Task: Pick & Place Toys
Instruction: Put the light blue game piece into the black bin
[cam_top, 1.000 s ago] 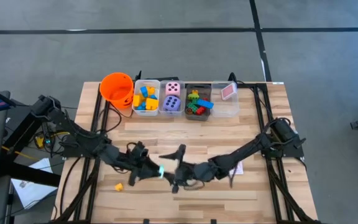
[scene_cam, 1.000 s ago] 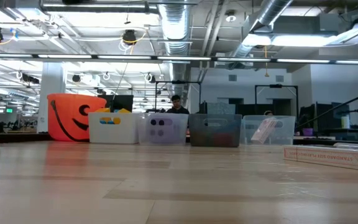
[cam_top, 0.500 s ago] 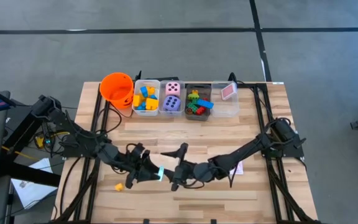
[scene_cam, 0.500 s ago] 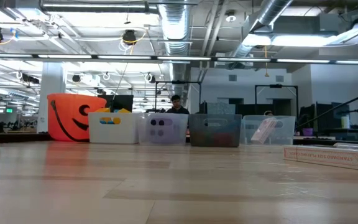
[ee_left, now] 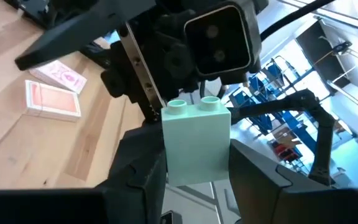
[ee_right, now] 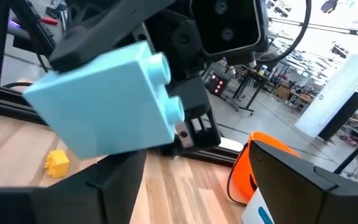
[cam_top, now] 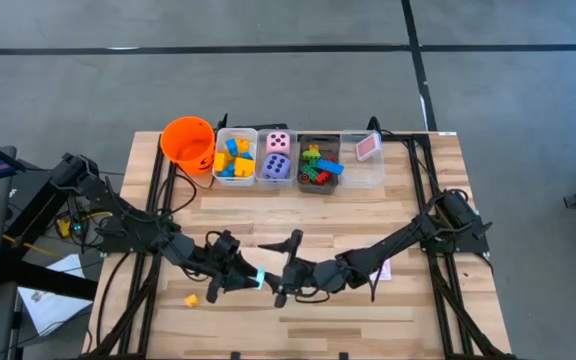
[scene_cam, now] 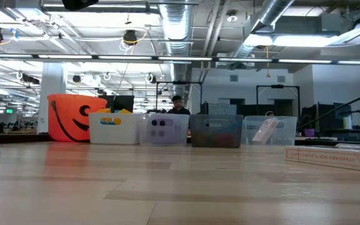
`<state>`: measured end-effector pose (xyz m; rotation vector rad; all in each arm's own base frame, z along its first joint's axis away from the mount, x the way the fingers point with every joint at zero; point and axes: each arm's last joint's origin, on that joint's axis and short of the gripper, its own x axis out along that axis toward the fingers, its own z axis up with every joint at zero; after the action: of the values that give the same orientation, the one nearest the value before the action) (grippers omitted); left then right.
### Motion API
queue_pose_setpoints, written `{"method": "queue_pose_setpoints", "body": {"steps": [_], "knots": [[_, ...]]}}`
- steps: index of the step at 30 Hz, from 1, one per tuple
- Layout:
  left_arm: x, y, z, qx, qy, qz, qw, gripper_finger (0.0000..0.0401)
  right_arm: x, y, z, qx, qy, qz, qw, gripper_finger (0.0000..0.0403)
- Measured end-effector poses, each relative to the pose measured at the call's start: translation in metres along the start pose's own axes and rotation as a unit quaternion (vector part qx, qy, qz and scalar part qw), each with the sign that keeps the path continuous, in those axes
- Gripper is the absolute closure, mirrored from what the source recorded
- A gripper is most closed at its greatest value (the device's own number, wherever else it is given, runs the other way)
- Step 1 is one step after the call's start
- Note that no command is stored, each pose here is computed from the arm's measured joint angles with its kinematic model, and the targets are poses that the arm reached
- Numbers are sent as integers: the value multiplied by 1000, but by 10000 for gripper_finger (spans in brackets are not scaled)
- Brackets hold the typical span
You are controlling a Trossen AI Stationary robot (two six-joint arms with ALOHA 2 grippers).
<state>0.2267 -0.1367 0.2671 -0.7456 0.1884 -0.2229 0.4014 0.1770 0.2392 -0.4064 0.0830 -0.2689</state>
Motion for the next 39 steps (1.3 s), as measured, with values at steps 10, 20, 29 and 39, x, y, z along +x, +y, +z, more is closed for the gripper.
{"method": "queue_pose_setpoints", "body": {"steps": [10,20,29,39], "knots": [[2,6,6,-2,-8,7,1000,261,-1,1,0,-3,0,3,1000,121],[4,11,13,-5,-1,-3,1000,261,-1,1,0,-3,-1,5,1000,121],[6,19,16,-3,-5,16,1000,261,-2,1,4,3,-9,7,1000,121],[6,20,16,-11,0,16,1000,261,-2,2,3,-3,-6,7,1000,121]]}}
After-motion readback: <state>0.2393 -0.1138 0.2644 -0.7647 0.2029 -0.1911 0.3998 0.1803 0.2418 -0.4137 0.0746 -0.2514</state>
